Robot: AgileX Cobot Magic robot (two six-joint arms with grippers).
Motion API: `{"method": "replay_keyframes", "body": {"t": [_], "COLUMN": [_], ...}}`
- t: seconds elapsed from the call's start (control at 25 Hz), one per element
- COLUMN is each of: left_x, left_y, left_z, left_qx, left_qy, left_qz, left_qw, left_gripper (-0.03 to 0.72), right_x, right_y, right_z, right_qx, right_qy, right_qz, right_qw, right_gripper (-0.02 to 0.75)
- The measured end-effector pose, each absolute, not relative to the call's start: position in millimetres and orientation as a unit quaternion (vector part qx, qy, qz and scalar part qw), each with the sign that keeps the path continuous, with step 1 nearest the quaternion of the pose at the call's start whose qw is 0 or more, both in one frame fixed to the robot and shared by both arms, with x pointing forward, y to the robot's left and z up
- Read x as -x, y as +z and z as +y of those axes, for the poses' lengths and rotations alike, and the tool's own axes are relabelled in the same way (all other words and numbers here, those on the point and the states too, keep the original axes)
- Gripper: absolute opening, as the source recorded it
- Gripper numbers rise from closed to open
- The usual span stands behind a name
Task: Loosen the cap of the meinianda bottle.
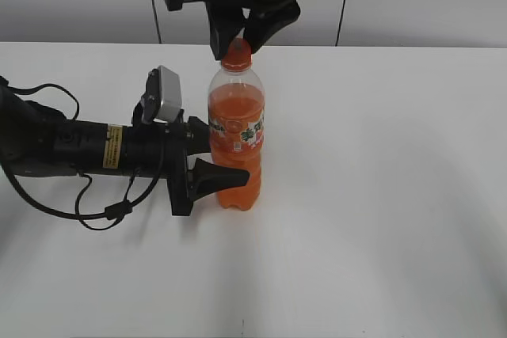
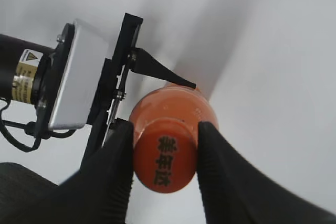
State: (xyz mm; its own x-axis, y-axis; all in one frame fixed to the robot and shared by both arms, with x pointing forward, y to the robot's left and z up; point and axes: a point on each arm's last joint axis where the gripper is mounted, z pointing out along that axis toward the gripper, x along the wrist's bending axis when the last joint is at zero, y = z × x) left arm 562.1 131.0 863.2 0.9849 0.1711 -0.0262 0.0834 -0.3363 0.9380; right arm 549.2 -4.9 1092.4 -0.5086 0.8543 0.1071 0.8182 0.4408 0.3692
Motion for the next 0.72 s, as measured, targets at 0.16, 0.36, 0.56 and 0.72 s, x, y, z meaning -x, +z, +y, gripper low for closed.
{"method": "replay_keyframes", "body": {"t": [0.16,0.36,0.56,0.72], "left_x": [-562.0,-561.9,-562.0,-562.0], "left_y": [863.3,863.2,863.2,863.2], "left_z": [130.9,130.9,131.0,131.0], "left_qx": [-0.816,-0.817,-0.817,-0.817], "left_qy": [0.038,0.038,0.038,0.038], "left_qz": [0.077,0.077,0.077,0.077], "left_qw": [0.571,0.571,0.571,0.571], "left_gripper": [0.411,0.411,0.411,0.411], "right_x": [-548.8,-548.3,-548.1,-547.7], "right_y": [1092.5,1093.4,1094.5,1095.1], "right_z": [-4.5,-3.8,-3.6,-3.8], "right_qx": [-0.419,-0.237,-0.046,0.047], "right_qy": [0.187,0.175,0.155,0.143], "right_qz": [0.887,0.951,0.979,0.979], "right_qw": [0.060,0.093,0.124,0.137], "right_gripper": [0.278,0.275,0.275,0.274]}}
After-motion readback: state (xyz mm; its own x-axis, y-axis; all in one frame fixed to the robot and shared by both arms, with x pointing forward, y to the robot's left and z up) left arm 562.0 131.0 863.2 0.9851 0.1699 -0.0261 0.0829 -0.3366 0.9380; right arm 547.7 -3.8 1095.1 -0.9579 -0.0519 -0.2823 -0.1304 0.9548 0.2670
